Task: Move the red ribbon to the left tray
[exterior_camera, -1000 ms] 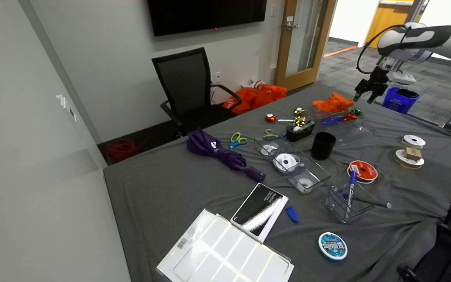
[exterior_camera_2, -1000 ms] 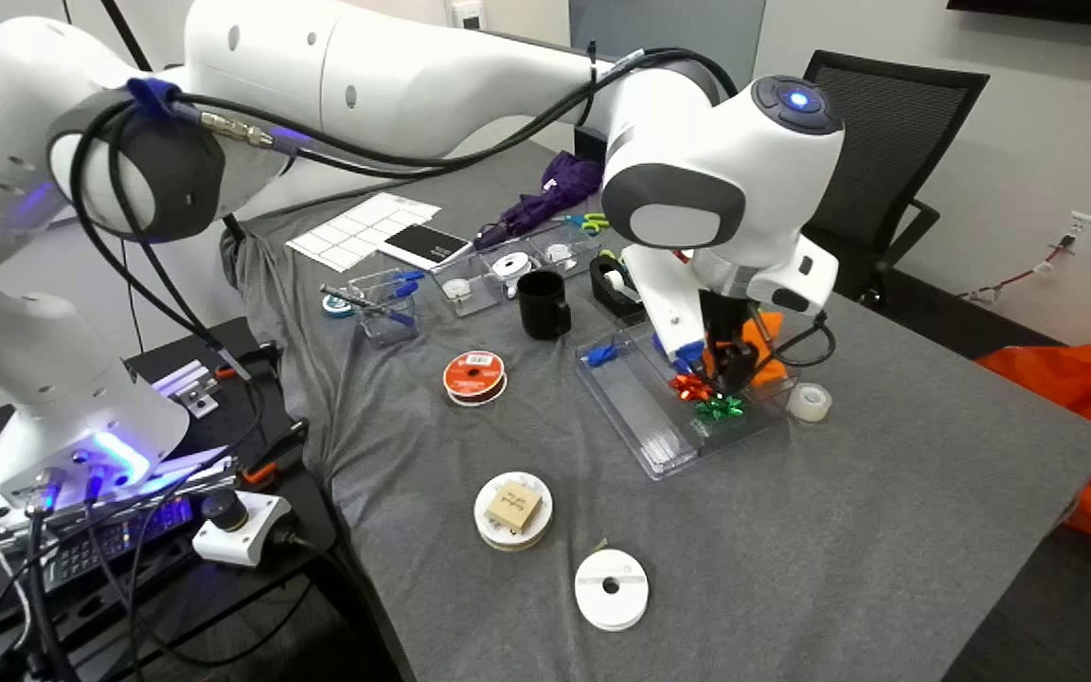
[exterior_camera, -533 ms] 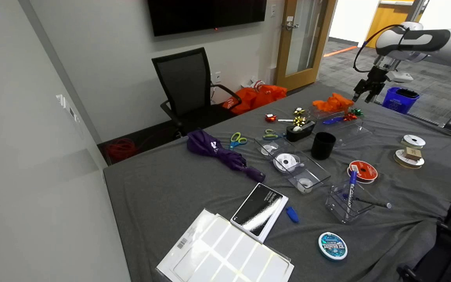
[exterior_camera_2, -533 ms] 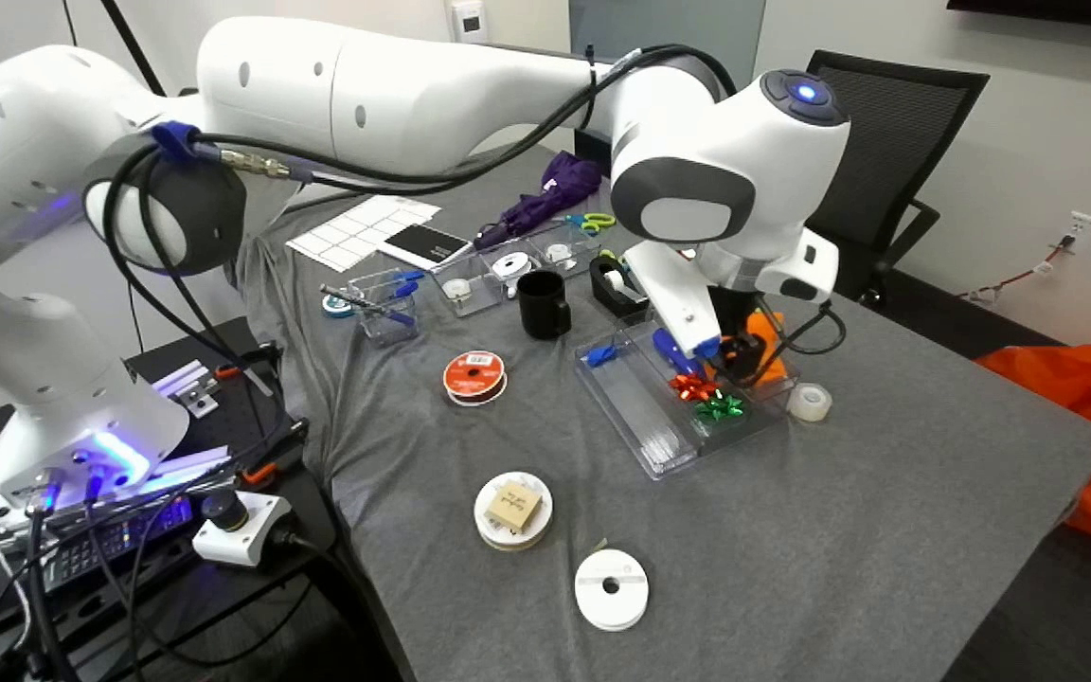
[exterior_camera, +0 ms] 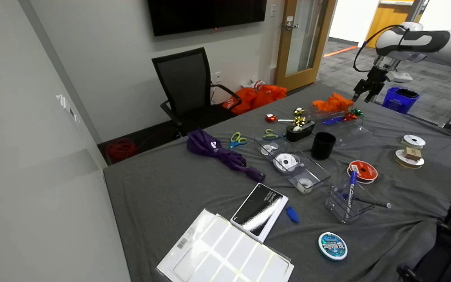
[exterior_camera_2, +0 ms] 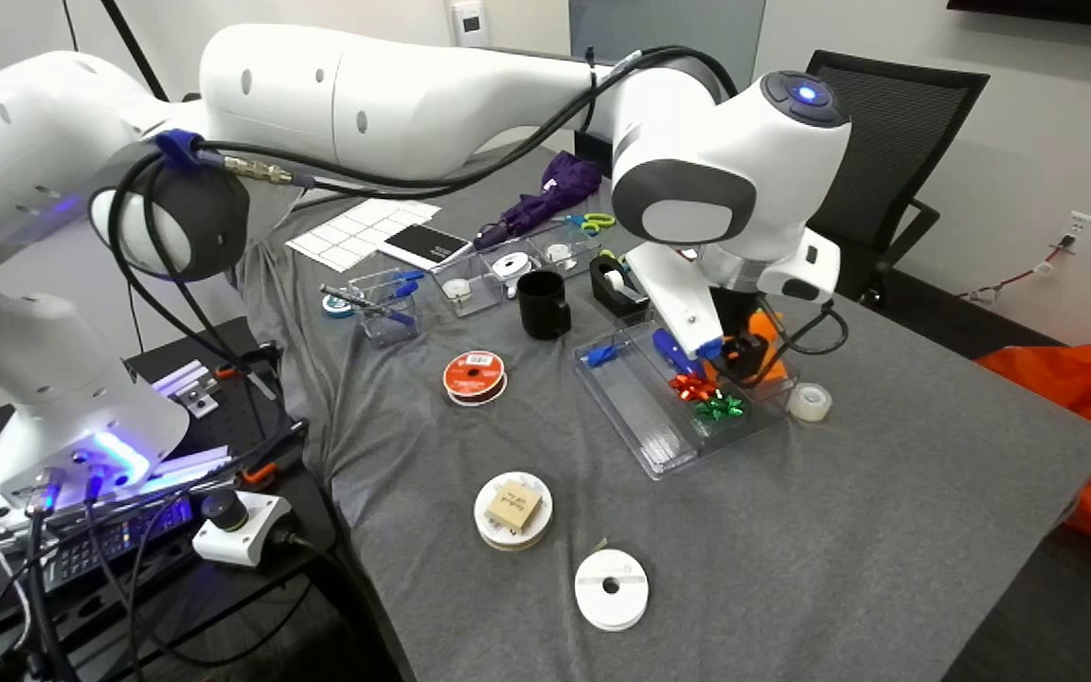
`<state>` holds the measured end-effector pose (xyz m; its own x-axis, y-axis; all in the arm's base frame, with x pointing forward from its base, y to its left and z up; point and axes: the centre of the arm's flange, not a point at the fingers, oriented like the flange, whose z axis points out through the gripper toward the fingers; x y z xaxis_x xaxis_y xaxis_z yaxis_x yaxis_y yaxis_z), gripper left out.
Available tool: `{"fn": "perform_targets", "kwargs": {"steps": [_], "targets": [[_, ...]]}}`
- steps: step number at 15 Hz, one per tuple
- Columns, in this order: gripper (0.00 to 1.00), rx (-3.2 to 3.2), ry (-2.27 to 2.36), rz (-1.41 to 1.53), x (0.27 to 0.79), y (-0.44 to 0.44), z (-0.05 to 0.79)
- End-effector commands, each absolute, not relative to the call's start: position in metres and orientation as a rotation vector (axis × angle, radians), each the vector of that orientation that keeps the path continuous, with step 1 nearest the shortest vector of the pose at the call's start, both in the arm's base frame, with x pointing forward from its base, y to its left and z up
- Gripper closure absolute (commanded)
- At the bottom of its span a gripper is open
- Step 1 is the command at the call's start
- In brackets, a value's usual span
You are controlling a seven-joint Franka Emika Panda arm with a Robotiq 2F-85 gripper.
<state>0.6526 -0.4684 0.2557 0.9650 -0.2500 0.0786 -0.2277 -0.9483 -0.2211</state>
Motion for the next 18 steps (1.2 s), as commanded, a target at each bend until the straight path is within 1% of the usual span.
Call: {"fn": "perform_targets", "kwargs": {"steps": [1, 9, 14, 15, 16, 17, 18], "targets": [[0.00, -2.902, 0.322, -0.148, 0.659, -0.466, 0.238], [0.00, -2.875, 0.293, -0.083, 0.665, -0.450, 0.193], [0.00, -2.912, 0.384, -0.149, 0.668, -0.452, 0.187], [0.25, -2.916, 0.386, -0.145, 0.669, -0.452, 0.185], [0.27, -2.923, 0.394, -0.132, 0.671, -0.451, 0.183], [0.34, -2.926, 0.402, -0.113, 0.672, -0.450, 0.181], [0.43, -2.932, 0.406, -0.100, 0.673, -0.450, 0.179]]}}
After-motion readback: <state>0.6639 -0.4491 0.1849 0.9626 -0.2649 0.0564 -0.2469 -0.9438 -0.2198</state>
